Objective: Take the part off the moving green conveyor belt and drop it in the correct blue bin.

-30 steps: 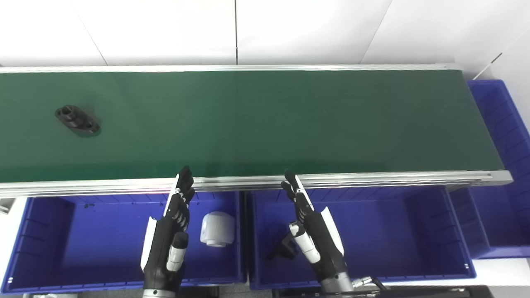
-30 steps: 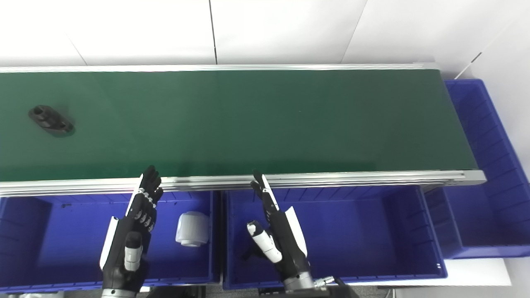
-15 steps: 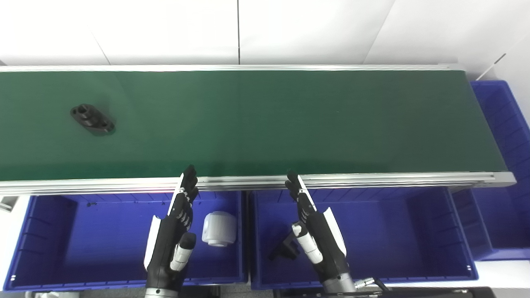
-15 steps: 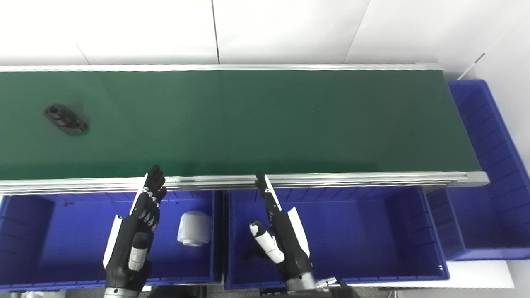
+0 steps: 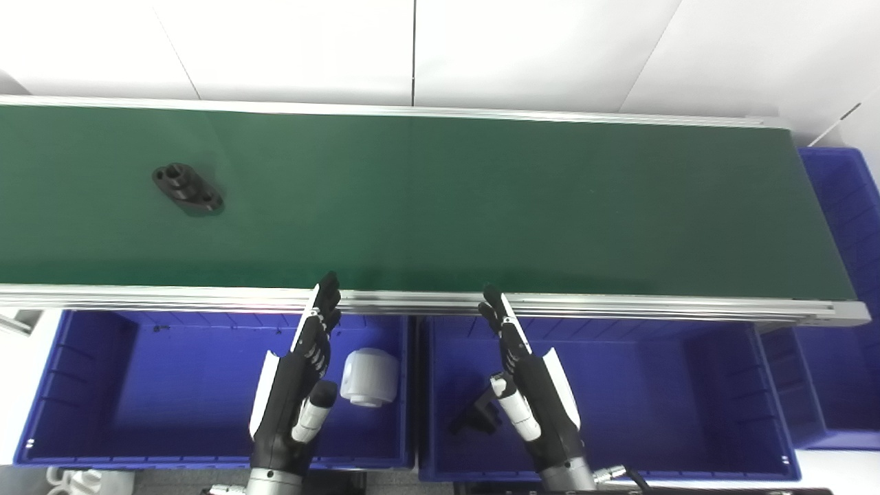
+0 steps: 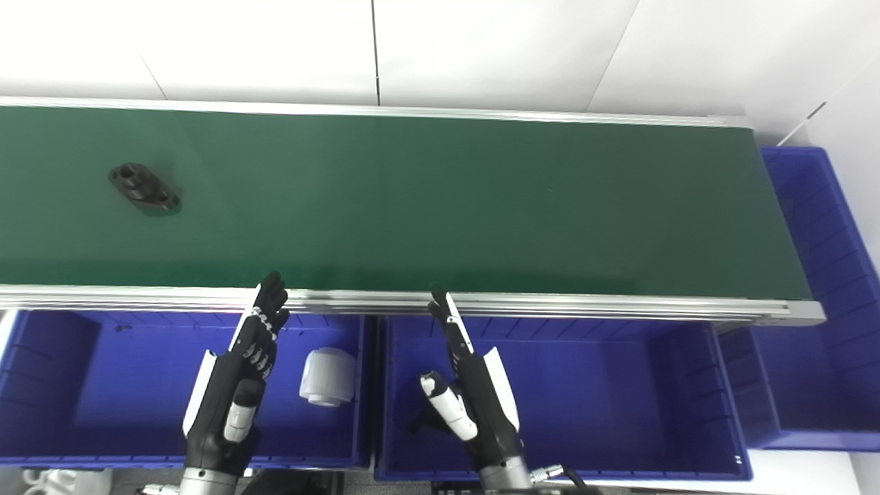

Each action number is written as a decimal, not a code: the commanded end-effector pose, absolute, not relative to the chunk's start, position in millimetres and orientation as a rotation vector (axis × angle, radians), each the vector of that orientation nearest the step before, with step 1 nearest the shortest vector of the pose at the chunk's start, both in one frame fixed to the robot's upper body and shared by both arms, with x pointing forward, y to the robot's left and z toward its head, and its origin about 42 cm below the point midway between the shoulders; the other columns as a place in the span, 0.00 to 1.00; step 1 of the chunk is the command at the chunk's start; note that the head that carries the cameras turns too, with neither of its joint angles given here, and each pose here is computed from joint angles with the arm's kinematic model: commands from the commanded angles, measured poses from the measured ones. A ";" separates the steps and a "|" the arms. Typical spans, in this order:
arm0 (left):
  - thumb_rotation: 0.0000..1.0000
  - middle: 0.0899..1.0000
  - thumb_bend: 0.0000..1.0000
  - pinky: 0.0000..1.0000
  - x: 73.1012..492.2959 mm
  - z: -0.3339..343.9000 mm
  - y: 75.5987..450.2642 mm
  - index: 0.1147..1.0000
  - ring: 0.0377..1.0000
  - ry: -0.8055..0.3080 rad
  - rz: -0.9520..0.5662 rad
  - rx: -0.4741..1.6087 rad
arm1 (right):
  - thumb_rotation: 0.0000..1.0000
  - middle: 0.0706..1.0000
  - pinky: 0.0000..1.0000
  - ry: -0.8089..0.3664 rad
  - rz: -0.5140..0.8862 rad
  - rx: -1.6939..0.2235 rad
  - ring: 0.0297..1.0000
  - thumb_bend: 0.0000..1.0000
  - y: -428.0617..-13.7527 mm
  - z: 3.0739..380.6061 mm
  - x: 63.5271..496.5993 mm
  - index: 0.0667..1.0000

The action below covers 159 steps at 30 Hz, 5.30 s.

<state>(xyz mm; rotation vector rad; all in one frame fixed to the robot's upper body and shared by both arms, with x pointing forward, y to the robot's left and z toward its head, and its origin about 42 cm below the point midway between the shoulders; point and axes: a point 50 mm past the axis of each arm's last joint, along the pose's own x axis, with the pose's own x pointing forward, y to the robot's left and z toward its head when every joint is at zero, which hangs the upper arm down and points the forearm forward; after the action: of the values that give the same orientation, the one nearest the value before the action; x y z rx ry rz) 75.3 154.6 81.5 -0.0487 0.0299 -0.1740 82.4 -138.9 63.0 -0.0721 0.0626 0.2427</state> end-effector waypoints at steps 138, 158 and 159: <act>0.83 1.00 0.84 1.00 88.1 46.7 133.9 1.00 1.00 -0.012 -0.252 -0.062 | 0.45 0.74 0.53 -0.239 0.069 -0.807 0.65 0.88 -152.8 185.2 310.5 0.80; 0.83 1.00 0.86 1.00 86.0 50.1 130.1 1.00 1.00 -0.018 -0.262 -0.072 | 0.51 0.70 0.47 -0.208 0.198 -1.172 0.59 0.88 -108.2 178.1 351.1 0.80; 0.83 1.00 0.85 1.00 86.1 50.5 130.2 1.00 1.00 -0.020 -0.262 -0.070 | 0.50 0.69 0.46 -0.206 0.197 -1.184 0.58 0.89 -106.7 177.2 353.1 0.79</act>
<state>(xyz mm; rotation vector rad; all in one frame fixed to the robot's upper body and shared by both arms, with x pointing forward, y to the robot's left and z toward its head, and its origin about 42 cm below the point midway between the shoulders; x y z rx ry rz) 84.5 132.4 39.2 -0.0619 0.0502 -0.2574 343.1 -114.2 158.5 -1.1744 -0.1465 0.2421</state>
